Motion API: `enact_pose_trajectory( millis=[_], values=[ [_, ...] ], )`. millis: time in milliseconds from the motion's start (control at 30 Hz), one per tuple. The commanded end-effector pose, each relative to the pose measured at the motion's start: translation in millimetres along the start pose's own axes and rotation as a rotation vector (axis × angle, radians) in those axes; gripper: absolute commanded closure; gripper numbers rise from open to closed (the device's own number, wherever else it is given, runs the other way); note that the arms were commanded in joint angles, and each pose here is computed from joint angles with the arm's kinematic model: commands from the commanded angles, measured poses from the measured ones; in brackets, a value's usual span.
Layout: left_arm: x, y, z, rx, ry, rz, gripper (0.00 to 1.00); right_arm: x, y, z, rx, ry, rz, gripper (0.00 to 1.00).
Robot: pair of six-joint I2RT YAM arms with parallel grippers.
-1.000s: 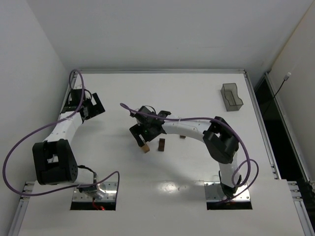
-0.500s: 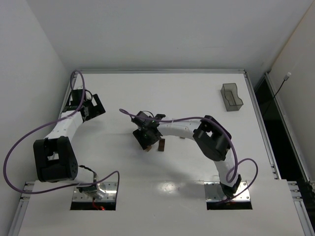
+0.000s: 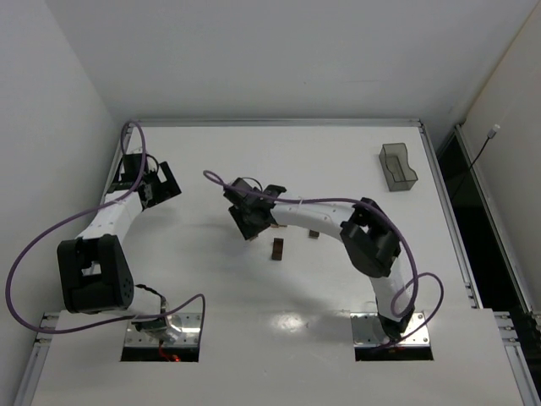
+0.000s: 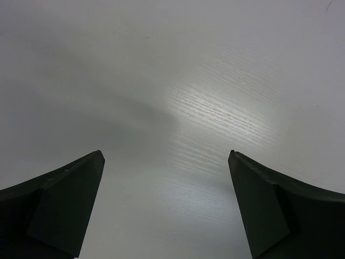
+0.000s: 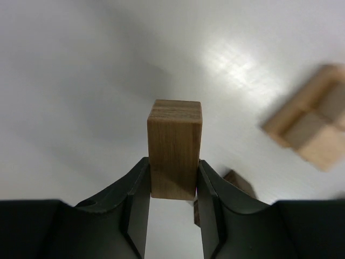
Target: Build the wood block tower
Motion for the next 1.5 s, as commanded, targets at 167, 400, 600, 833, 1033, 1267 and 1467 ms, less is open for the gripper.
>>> enact_pose_trajectory(
  millis=[167, 400, 600, 833, 1033, 1267, 1467],
  values=[
    [-6, 0, -11, -0.036, -0.028, 0.037, 0.00, -23, -119, -75, -0.432, 0.375, 0.218, 1.00],
    [-7, 5, -13, -0.028, -0.027, 0.033, 0.00, -53, -93, -59, -0.344, 0.492, 0.299, 1.00],
    [-6, 8, -12, -0.022, -0.027, 0.022, 0.00, -73, -73, -59, -0.272, 0.573, 0.322, 1.00],
    [-5, 10, -11, -0.017, -0.027, 0.010, 0.00, -82, -54, -56, -0.196, 0.606, 0.291, 1.00],
    [-5, 10, -11, -0.017, -0.027, 0.010, 0.00, -84, -40, -39, -0.089, 0.637, 0.206, 1.00],
    [-4, 13, -9, -0.008, -0.026, 0.007, 0.00, -89, -29, -32, -0.044, 0.662, 0.189, 1.00],
    [-4, 13, -9, -0.008, -0.026, 0.007, 0.00, -94, -27, -35, -0.038, 0.655, 0.163, 1.00]
  ],
)
Point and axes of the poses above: each gripper's point midway between its finger pads, its own y axis out along the fingers, its own x axis along the line the jaws close on, z = x × y, the point moved 9 cm from there along -y, back along the fingers, and after that the axes turned 1 degree about -y, right-handed, at the moved point
